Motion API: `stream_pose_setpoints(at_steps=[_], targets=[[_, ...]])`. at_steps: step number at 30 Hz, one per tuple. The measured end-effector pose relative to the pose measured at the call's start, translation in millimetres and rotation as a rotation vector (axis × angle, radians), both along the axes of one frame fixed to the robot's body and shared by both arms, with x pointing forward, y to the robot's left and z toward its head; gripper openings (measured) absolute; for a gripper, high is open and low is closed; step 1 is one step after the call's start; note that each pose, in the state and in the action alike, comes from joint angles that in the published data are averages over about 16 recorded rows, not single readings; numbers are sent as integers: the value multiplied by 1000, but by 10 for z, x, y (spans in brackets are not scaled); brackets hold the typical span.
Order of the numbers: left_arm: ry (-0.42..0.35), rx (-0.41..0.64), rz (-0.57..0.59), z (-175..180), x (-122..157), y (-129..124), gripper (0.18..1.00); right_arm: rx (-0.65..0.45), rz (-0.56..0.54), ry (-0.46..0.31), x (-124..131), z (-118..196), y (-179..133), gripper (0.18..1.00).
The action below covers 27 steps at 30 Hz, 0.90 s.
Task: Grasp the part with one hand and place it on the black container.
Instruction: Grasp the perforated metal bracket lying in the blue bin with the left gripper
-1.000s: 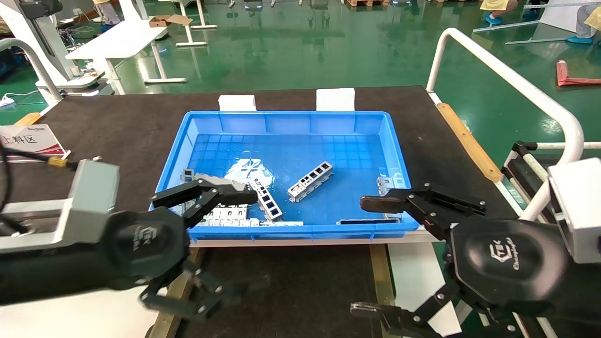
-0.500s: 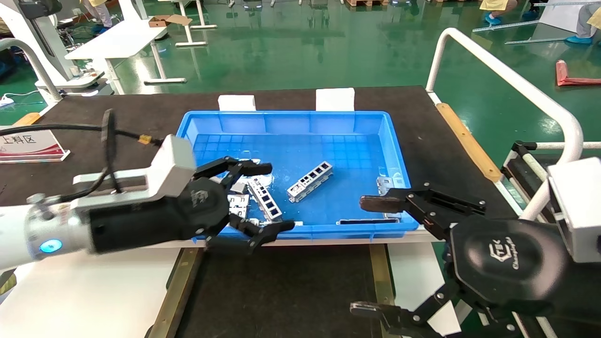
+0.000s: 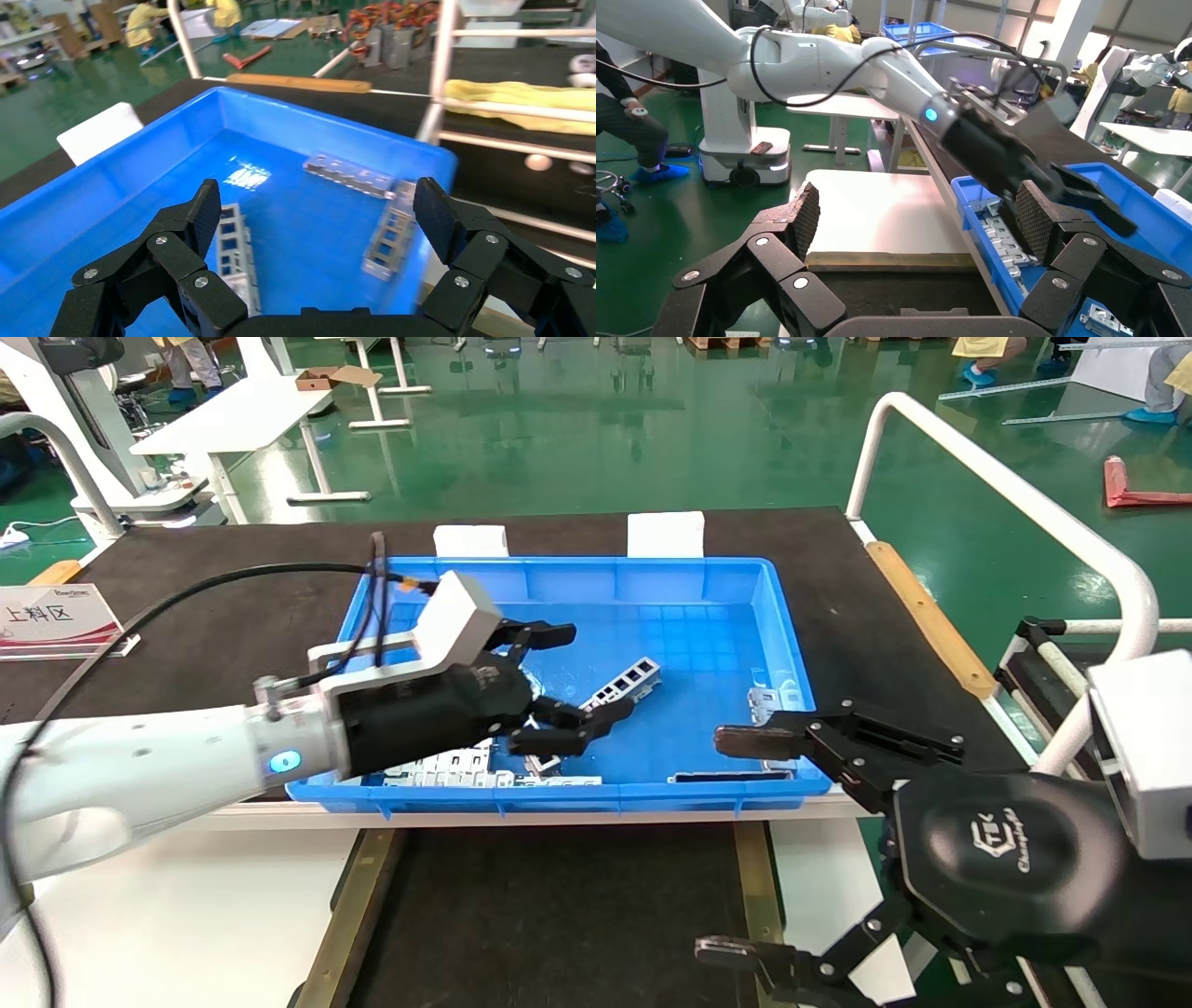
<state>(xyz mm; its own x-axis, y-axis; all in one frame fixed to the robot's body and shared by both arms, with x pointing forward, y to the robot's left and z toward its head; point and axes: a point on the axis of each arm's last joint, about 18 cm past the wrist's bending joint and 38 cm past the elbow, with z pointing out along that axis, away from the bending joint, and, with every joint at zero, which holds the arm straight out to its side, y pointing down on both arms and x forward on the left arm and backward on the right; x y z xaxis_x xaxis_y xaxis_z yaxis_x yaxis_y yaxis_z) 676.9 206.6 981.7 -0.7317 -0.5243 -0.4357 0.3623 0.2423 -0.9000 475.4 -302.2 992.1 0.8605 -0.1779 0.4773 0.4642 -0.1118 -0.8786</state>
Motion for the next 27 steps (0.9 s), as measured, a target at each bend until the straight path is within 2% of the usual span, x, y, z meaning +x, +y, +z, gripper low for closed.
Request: stream_pose_setpoints(at_steps=[14,27], targets=[[28,11,174,-95,651,-389,1001,0,0,0,0,0,0,1001],[62,10,267,-265,851,-515,1001,0,0,0,0,0,0,1001]])
